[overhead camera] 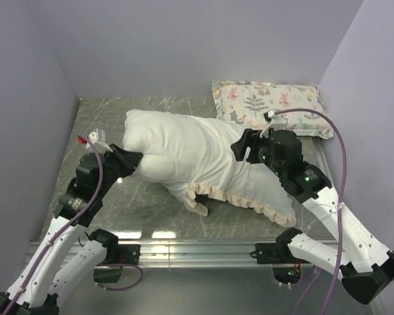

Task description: Remove the pillowcase from the pillow

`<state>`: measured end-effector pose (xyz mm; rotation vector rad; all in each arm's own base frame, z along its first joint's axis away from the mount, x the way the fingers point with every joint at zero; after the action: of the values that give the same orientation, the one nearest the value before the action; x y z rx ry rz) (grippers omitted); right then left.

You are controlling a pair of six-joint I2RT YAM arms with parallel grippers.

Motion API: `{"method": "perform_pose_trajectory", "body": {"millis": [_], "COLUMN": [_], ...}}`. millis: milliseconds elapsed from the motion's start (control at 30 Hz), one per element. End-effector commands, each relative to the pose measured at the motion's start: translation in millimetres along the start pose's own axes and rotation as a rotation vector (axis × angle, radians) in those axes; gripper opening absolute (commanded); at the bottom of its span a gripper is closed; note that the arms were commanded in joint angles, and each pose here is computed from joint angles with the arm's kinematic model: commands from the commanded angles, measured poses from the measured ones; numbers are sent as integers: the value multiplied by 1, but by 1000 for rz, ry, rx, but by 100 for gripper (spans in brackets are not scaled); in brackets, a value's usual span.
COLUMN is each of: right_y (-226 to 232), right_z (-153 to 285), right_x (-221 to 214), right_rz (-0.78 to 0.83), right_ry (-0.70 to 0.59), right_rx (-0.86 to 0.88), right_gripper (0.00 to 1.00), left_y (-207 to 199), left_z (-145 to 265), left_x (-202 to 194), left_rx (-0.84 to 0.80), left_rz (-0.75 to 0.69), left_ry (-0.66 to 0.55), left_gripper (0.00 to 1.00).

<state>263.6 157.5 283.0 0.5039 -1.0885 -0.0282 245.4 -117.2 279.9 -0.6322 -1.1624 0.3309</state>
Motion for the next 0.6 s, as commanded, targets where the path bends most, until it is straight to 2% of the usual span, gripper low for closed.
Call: {"method": "perform_pose_trajectory", "body": {"millis": [0,133,200,233,267,333,367,500,567], "right_y": [14,38,45,56,54,66,63,65,60], "right_z": [-8,-37,-68,-73,-99,-116,-137,-168,-179], "right_x": [30,54,44,59,44,43,25,-11,-30], "right_rz": [65,127,179,189,220,243,269,305,294], "right_ry": [-49,-37,40,24,89,135,195,288,330], "right_rx": [-4,30,30,47,31,49,36,-4,-25], "right_gripper": [76,82,84,85,85,85,85,86,84], "left_y": [6,41,55,58,58,57,54,40,47], "left_z": [6,10,15,16,21,25,29,46,46], "left_x": [-16,-49,-66,-70,-70,-72,-67,-26,-13], "left_rx": [-42,49,75,77,66,54,42,61,140], "left_rz": [47,99,130,143,149,156,162,143,116], "left_ry": [-2,38,65,70,60,57,39,-58,-84], "left_gripper": [0,1,20,29,46,63,72,81,84]}}
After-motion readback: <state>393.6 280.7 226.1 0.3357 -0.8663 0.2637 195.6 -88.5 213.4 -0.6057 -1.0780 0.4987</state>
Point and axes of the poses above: each gripper's point midway between its finger pads, its own z axis back along the fingers, its own y axis along the line the jaws close on, x = y × z, the point moved 1 cm from there along z, back along the fingers, and after that the axes turned 4 degrees about -z, right-handed, at the moved point
